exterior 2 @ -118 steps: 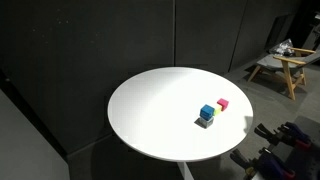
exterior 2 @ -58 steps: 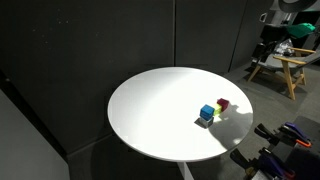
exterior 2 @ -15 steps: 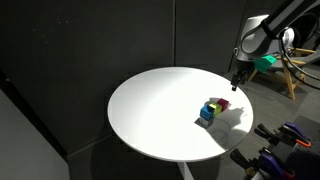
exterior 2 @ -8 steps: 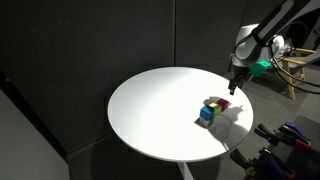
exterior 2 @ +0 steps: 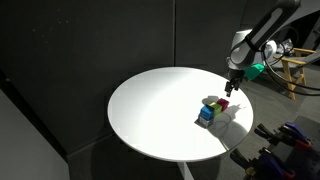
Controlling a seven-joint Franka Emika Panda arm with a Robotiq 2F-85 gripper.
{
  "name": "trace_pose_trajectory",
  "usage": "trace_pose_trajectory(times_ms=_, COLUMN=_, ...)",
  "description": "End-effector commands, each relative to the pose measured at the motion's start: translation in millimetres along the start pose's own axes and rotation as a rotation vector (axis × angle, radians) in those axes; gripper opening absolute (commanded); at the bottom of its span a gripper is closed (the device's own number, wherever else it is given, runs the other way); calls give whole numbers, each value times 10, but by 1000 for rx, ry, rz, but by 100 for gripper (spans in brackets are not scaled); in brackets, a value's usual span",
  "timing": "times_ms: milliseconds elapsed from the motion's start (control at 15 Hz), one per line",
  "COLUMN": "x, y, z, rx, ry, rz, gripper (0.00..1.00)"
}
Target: Put the pink block on top the yellow block
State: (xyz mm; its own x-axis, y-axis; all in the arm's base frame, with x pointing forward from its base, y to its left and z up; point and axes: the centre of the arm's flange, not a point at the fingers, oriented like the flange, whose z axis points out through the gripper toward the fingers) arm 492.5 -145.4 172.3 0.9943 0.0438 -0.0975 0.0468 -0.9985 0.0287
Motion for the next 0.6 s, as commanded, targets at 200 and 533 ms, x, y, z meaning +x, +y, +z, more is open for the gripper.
trace_pose_trajectory(times_ms=200, x=159, y=-14, z=83, rx=-5, ry=10, rz=11, gripper=100)
trace_pose_trajectory(times_ms=533, x=228, y=-46, z=139, rx=-5, ry=5, rz=7, gripper=100)
